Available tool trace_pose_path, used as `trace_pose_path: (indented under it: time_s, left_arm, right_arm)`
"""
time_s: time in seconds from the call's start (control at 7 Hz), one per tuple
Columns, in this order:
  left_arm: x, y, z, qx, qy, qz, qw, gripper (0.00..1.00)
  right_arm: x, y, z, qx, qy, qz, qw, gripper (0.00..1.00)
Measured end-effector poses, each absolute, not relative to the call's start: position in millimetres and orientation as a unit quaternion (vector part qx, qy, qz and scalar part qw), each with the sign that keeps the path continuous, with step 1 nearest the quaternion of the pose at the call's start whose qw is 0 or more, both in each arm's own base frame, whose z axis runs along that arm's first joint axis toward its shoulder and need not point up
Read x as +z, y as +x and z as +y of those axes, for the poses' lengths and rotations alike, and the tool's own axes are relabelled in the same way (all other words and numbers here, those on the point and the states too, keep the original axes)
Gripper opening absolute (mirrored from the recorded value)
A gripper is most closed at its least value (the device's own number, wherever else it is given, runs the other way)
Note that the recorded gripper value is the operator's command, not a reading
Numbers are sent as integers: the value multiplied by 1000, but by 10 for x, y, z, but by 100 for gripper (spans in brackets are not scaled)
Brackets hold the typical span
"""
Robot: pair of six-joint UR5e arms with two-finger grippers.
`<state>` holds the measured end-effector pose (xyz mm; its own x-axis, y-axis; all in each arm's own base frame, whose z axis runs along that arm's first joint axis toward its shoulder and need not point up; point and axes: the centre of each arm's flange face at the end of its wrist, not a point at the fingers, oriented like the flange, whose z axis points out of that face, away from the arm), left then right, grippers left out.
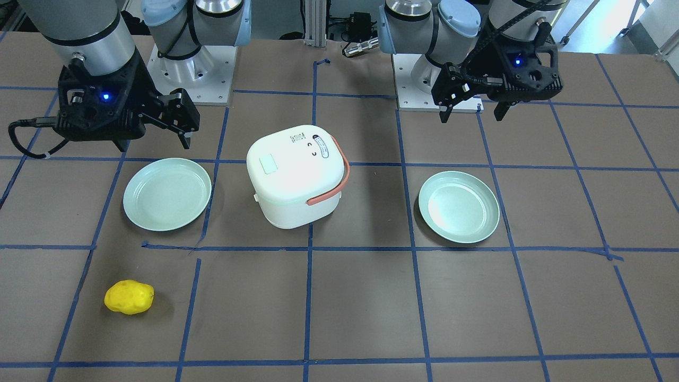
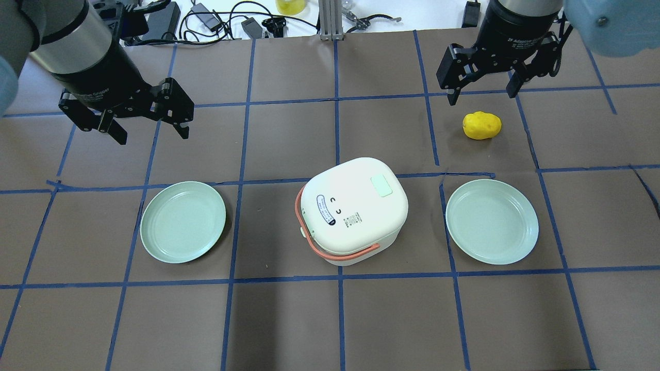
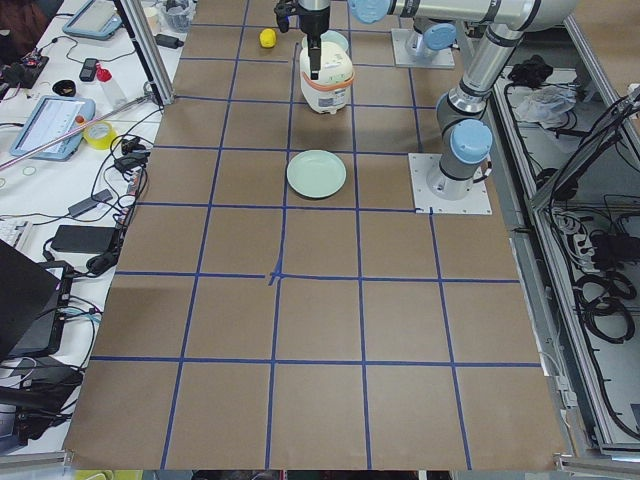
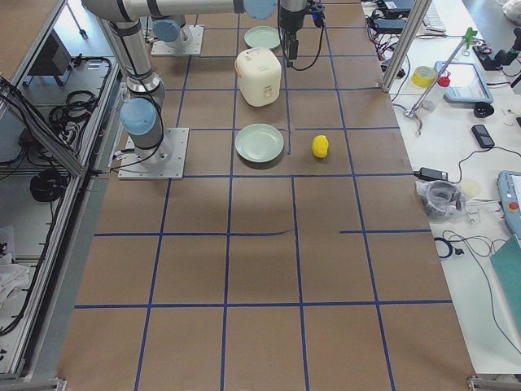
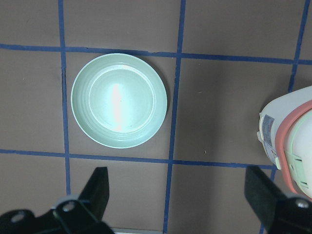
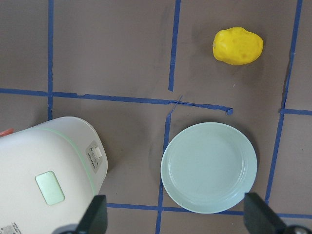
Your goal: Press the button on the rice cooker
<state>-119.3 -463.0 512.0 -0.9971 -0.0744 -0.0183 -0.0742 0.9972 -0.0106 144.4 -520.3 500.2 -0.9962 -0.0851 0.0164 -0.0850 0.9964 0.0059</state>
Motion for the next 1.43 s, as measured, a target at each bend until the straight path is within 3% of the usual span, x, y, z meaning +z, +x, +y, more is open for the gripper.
trace_pose_path:
  time_s: [1.43]
  left_arm:
    - [5120, -1193, -4631, -5, -37, 999, 9, 100]
  right_arm:
    - [5056, 1447, -5155, -3, 40, -999, 8, 100]
